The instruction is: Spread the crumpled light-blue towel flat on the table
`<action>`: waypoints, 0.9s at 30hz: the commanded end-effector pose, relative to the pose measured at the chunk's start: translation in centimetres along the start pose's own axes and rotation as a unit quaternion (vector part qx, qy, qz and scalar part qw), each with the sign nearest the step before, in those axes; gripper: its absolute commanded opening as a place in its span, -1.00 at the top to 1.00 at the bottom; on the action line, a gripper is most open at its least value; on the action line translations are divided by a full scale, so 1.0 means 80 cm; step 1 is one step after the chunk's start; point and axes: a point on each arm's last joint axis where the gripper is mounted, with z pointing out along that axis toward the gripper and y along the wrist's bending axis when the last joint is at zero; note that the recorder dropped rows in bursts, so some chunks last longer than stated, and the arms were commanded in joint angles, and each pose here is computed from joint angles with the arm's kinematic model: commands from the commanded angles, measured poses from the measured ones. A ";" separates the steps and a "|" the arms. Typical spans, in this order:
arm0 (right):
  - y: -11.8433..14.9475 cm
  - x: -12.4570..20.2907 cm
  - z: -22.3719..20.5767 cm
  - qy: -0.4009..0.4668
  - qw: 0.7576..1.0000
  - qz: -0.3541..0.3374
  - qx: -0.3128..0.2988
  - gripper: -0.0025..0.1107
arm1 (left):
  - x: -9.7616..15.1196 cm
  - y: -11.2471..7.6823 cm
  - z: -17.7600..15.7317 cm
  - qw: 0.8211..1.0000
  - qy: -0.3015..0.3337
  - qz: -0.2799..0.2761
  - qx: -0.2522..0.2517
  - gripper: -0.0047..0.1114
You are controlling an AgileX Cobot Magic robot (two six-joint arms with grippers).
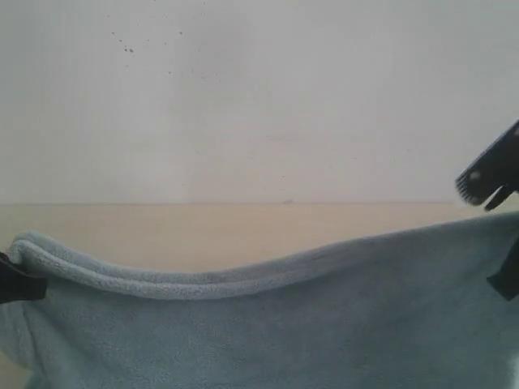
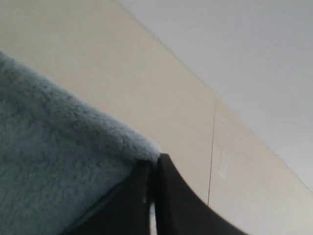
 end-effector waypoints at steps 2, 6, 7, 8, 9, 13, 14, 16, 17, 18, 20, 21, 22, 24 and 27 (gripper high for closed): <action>0.041 -0.001 0.058 0.030 0.996 -0.089 -0.008 0.96 | 0.001 0.010 0.052 0.999 0.026 -0.002 -0.031 0.85; 0.060 -0.003 0.086 0.018 0.998 -0.063 0.009 0.96 | -0.013 0.014 0.072 0.999 0.017 -0.001 -0.040 0.85; 0.064 -0.004 0.092 0.011 0.999 -0.052 0.013 0.96 | -0.018 0.014 0.077 0.999 0.014 -0.001 -0.041 0.85; 0.066 -0.003 0.098 0.005 0.999 -0.041 0.016 0.96 | -0.022 0.015 0.081 0.999 0.013 0.002 -0.041 0.85; 0.068 0.001 0.104 0.014 1.000 -0.007 0.016 0.95 | -0.025 0.015 0.086 0.999 0.013 0.011 -0.039 0.82; 0.057 0.012 0.133 0.044 0.993 0.101 0.028 0.95 | -0.029 0.015 0.105 0.999 0.023 0.036 -0.034 0.46; 0.052 0.014 0.140 0.050 0.990 0.126 0.034 0.95 | -0.029 0.014 0.109 0.999 0.026 0.036 -0.032 0.29; 0.038 0.018 0.152 0.058 0.980 0.183 0.048 0.86 | -0.029 0.015 0.117 0.999 0.029 0.033 -0.031 -0.11; 0.033 0.018 0.156 0.057 0.977 0.201 0.046 0.76 | -0.030 0.015 0.120 0.999 0.030 0.024 -0.032 -0.31; 0.027 0.019 0.162 0.056 0.975 0.214 0.037 0.63 | -0.031 0.015 0.122 0.999 0.030 0.016 -0.033 -0.49; 0.017 0.016 0.168 0.049 0.971 0.233 0.020 0.30 | -0.031 0.015 0.126 0.999 0.031 0.015 -0.033 -0.73; 0.014 0.015 0.170 0.044 0.969 0.242 0.011 0.10 | -0.031 0.015 0.126 0.999 0.030 0.015 -0.033 -0.77; 0.010 0.014 0.172 0.042 0.968 0.246 0.010 -0.06 | -0.032 0.016 0.126 0.999 0.029 0.015 -0.033 -0.79; 0.004 0.010 0.172 0.037 0.967 0.250 0.019 -0.39 | -0.033 0.015 0.125 0.999 0.029 0.015 -0.032 -0.79; 0.000 0.005 0.168 0.028 0.966 0.256 0.019 -0.57 | -0.039 0.015 0.120 0.999 0.020 0.014 -0.032 -0.73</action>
